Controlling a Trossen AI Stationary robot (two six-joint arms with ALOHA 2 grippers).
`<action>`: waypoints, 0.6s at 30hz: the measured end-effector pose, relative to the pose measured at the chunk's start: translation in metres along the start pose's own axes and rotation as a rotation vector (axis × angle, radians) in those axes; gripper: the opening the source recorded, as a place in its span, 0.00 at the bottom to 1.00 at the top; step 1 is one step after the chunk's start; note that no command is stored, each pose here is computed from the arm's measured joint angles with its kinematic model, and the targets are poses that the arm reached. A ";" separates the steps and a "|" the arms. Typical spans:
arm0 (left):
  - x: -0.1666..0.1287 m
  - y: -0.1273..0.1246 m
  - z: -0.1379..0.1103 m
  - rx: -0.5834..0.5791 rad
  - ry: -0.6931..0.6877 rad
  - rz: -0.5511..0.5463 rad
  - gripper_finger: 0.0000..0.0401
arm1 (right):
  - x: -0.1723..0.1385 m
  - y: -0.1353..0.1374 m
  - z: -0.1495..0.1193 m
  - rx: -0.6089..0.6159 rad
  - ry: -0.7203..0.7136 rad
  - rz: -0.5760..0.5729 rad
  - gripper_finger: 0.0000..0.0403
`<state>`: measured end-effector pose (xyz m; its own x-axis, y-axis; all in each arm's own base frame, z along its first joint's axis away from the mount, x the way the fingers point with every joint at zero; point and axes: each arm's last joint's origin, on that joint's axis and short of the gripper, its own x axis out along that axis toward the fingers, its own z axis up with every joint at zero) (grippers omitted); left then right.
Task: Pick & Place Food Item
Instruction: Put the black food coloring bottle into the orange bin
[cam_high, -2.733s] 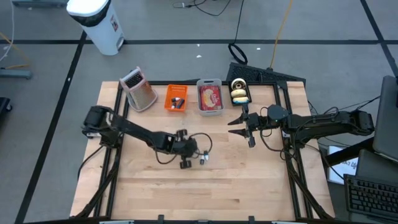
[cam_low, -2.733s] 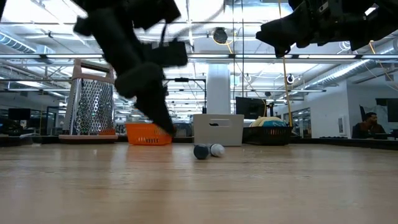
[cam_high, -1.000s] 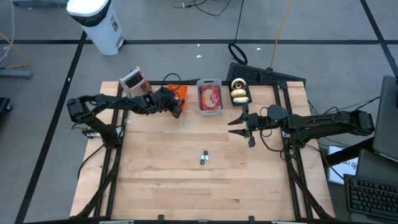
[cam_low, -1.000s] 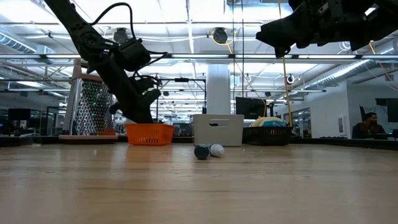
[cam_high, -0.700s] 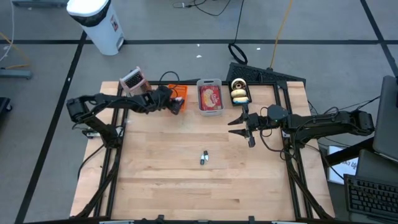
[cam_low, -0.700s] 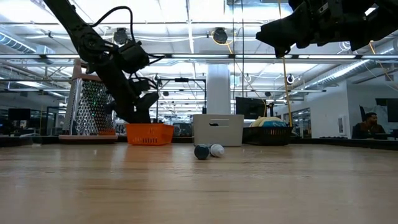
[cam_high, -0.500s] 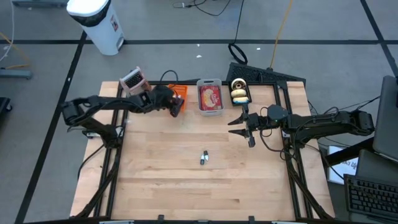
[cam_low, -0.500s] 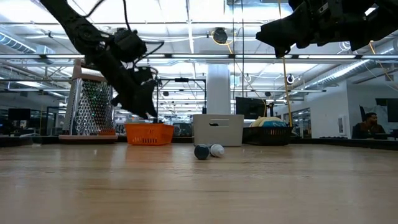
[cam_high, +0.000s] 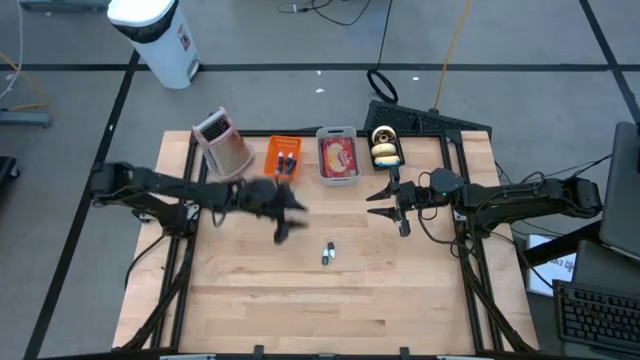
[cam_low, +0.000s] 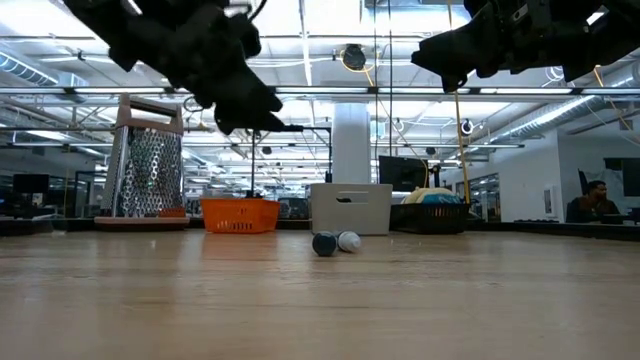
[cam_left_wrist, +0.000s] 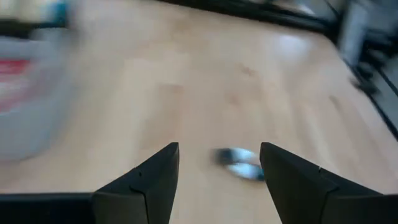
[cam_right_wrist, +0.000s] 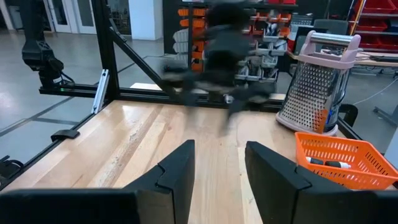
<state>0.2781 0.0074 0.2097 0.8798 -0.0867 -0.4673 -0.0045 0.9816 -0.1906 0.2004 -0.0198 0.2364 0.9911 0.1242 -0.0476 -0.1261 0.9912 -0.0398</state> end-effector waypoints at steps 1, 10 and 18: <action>0.006 -0.013 -0.004 0.037 0.004 -0.028 0.56 | 0.000 0.000 0.000 -0.001 0.000 0.000 0.32; 0.062 -0.087 -0.032 0.074 0.099 -0.023 0.56 | 0.000 0.000 0.000 -0.006 -0.001 -0.002 0.32; 0.113 -0.105 -0.048 0.164 0.168 0.003 0.56 | 0.000 0.000 0.000 -0.007 -0.001 -0.002 0.32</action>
<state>0.3555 -0.1135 0.1358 0.7884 -0.0970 -0.6075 0.0820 0.9953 -0.0525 0.2004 -0.0199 0.2365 0.9914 0.1226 -0.0466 -0.1247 0.9911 -0.0468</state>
